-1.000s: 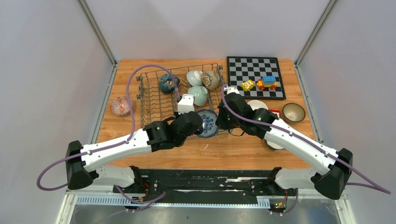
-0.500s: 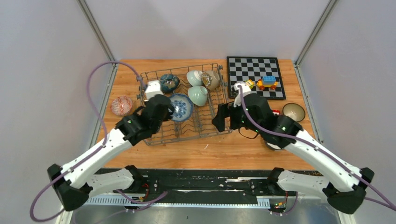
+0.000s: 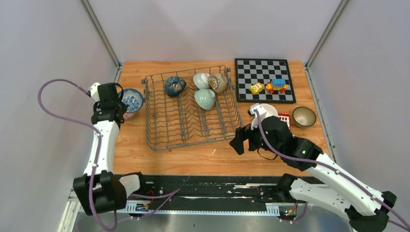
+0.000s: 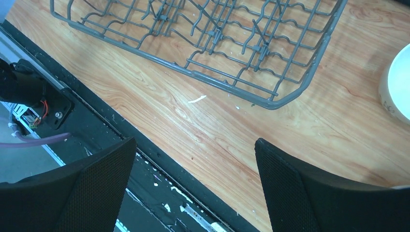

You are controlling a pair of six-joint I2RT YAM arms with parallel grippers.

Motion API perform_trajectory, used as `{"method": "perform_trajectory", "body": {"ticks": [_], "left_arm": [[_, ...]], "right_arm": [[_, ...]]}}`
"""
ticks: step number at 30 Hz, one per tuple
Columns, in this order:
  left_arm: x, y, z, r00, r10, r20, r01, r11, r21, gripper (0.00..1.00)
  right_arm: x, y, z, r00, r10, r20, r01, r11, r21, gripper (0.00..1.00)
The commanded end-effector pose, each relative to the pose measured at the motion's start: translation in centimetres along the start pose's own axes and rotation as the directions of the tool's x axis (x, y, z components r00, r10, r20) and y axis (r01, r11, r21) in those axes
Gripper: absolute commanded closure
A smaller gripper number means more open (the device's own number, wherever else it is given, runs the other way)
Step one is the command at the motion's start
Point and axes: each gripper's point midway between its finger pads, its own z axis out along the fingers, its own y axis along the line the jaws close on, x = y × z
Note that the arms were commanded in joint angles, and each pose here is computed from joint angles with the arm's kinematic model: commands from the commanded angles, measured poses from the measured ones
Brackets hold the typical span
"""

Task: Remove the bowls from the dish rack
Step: Place the bowl with the bowl.

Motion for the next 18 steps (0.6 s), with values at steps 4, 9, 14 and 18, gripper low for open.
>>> {"method": "perform_trajectory", "body": {"ticks": [4, 9, 14, 18], "left_arm": [[-2.7, 1.0, 4.1, 0.975, -0.212, 0.067, 0.212, 0.977, 0.008, 1.0], [-2.4, 2.5, 7.0, 0.963, -0.267, 0.047, 0.269, 0.961, -0.058, 1.0], [-0.8, 4.1, 9.7, 0.946, -0.324, 0.0, 0.322, 0.942, -0.098, 1.0], [0.2, 4.7, 11.1, 0.943, -0.331, -0.028, 0.326, 0.937, -0.127, 1.0]], "right_arm": [[-0.4, -0.8, -1.6, 0.993, -0.069, 0.1, 0.069, 0.998, 0.003, 0.05], [-0.1, -1.1, -1.4, 0.991, -0.076, 0.107, 0.075, 0.997, 0.012, 0.05], [0.4, -1.2, -0.8, 0.993, -0.081, 0.086, 0.079, 0.997, 0.017, 0.06], [0.2, -1.5, -1.0, 0.991, -0.095, 0.096, 0.093, 0.995, 0.03, 0.06]]}}
